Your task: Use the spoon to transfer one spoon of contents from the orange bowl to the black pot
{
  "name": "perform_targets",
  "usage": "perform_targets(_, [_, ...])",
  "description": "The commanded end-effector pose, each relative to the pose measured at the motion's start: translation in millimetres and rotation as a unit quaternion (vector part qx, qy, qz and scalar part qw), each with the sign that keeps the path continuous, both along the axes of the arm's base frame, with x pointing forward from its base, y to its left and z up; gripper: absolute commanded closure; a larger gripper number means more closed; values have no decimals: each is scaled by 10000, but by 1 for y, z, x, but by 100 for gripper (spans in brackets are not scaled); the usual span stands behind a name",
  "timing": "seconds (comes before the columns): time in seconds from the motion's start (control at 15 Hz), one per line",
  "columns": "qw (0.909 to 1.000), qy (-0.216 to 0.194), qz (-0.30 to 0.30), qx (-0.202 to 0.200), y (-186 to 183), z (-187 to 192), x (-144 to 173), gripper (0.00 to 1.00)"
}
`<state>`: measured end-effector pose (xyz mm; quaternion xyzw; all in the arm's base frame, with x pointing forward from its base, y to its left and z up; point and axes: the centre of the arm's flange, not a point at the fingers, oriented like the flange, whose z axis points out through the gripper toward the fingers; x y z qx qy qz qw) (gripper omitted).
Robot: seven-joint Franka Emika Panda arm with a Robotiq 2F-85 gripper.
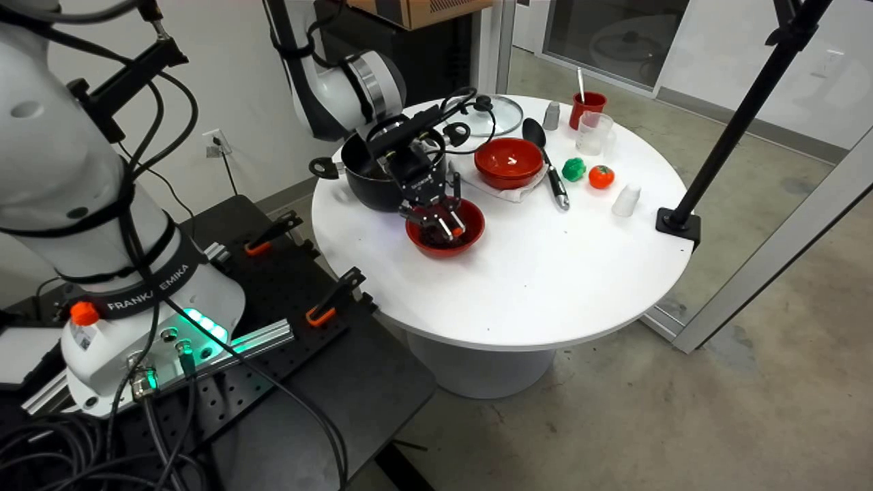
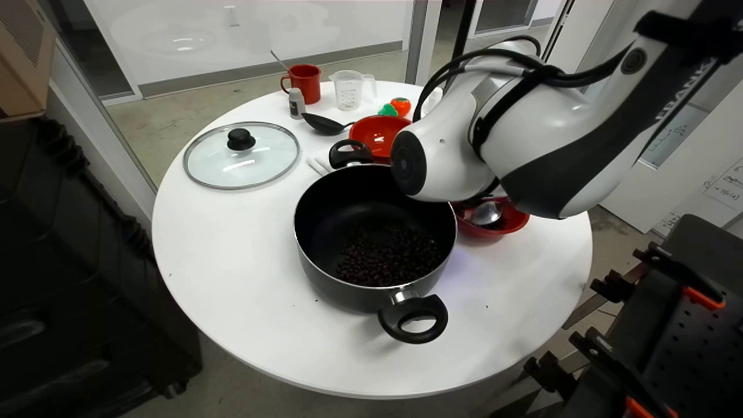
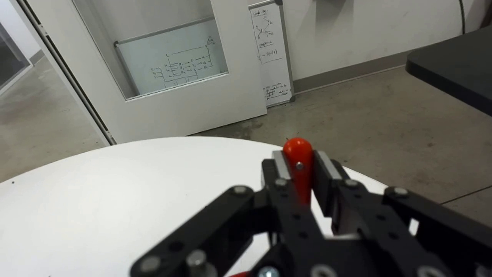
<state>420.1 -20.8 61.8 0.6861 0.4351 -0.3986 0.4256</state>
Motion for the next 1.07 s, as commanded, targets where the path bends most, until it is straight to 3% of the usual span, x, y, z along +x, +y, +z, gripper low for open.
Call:
perform_targets(0.0, [9999, -61, 8, 122, 9, 5, 1, 95])
perform_targets(0.47, [9995, -158, -283, -57, 6, 6, 6, 95])
perform_targets(1.0, [9949, -469, -657, -611, -25, 14, 10, 95])
